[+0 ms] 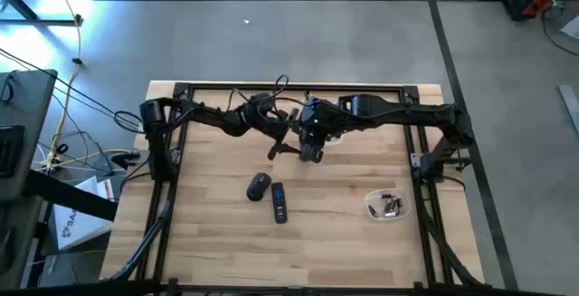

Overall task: Insert battery
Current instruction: Close the flashlight using its cover

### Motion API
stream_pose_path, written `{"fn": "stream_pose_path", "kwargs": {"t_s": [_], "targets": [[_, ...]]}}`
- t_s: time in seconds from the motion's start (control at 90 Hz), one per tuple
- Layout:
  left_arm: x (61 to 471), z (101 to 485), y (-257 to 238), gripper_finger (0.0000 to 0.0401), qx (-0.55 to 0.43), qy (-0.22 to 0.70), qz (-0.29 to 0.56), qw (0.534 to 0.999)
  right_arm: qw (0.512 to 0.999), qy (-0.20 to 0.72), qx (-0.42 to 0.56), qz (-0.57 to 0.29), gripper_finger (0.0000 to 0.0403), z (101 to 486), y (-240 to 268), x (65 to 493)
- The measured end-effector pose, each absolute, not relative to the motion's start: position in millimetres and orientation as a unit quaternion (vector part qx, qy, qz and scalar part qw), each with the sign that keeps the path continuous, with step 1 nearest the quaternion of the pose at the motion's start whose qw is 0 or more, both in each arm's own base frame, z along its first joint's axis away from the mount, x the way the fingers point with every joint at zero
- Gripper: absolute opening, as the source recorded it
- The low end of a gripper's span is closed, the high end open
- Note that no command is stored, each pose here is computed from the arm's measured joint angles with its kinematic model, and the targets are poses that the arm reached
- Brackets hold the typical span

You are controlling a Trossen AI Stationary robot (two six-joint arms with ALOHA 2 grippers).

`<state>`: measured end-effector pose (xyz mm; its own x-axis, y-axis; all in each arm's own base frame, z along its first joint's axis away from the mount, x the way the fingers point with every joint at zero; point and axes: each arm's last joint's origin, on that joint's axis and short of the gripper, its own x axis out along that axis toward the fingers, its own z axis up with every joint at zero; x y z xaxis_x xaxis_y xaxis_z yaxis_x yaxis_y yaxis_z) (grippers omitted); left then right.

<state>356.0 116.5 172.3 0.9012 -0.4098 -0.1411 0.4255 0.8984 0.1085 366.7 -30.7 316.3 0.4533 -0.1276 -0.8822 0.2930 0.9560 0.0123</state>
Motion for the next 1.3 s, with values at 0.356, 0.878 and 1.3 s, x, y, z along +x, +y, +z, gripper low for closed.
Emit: {"fn": "stream_pose_path", "kwargs": {"t_s": [0.356, 0.878, 1.3], "targets": [[351, 171, 132, 0.0232, 0.071, 0.063, -0.191, 0.977, 0.838, 0.515, 0.101, -0.148, 0.0099, 315, -42, 363], [365, 147, 131, 0.0228, 0.047, 0.069, -0.200, 0.976, 0.829, 0.514, 0.131, -0.177, 0.0099, 315, -54, 360], [361, 155, 157, 0.0220, 0.015, 0.033, -0.246, 0.969, 0.833, 0.518, 0.111, -0.161, 0.0099, 315, -53, 361]]}}
